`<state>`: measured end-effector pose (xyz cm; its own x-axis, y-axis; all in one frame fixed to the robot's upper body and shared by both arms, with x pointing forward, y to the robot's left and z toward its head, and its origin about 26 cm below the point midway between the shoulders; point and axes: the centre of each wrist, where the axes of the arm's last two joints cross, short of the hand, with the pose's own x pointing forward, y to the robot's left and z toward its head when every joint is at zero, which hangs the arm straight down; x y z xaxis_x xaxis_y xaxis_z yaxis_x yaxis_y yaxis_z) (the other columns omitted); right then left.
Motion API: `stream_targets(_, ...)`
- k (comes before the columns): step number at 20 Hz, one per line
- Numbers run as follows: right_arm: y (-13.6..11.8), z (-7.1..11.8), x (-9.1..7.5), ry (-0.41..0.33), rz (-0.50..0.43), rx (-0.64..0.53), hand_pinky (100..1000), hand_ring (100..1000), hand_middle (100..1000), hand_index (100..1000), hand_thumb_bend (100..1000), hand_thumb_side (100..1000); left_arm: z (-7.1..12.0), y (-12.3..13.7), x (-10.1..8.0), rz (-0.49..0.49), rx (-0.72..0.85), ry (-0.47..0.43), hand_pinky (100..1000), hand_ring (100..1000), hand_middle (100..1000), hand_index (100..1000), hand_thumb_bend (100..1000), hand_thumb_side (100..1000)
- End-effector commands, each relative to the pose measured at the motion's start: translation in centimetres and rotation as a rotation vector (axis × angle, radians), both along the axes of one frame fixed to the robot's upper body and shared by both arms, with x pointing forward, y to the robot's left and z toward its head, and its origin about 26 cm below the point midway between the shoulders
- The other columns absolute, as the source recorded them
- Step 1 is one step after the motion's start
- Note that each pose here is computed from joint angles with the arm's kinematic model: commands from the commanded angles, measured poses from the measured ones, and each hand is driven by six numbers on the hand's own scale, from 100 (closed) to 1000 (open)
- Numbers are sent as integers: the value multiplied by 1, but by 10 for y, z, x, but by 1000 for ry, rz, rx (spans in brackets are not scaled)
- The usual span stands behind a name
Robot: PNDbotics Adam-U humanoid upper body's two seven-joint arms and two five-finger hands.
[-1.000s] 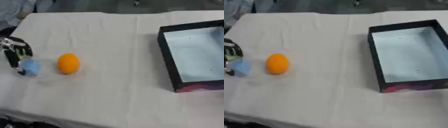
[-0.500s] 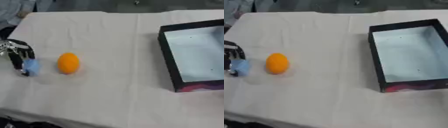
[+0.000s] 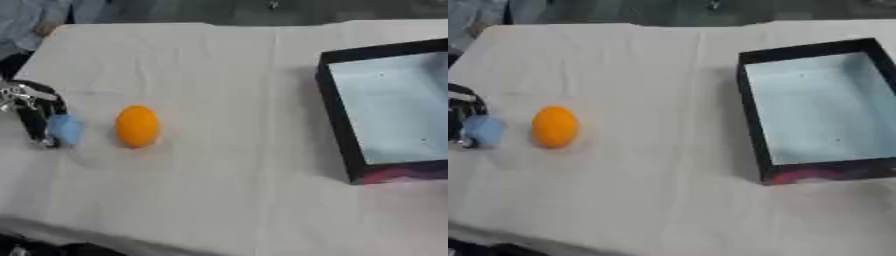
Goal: Pick up the objects with one hand, pass them to the other hand, and then place them into the box on the other side of the table.
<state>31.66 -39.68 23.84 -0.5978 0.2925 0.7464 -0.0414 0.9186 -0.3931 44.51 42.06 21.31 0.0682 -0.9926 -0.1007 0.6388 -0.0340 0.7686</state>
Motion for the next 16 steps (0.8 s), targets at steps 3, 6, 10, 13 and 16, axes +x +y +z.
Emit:
stream_targets(3,-4,12,-4,-28,-6,-15,978,1000,1000,1000,849,293,21,8,-4,10,0,-45,798,776,703,593,270,100)
stream_targets(6,-4,12,-4,-26,-6,-13,978,1000,1000,1000,847,299,31,6,-7,-14,-15,-75,792,766,694,583,264,100)
stream_targets(10,-3,14,-4,-30,2,-8,978,1000,1000,1000,845,310,50,-4,-13,-68,-36,-143,789,753,677,576,253,100)
stream_targets(13,-2,16,-5,-35,9,-6,977,1000,1000,1000,845,315,63,-14,-20,-115,-58,-197,784,743,663,575,242,100)
stream_targets(16,0,18,-5,-43,17,-5,977,1000,1000,1000,843,323,75,-24,-27,-156,-78,-255,779,736,653,573,240,100)
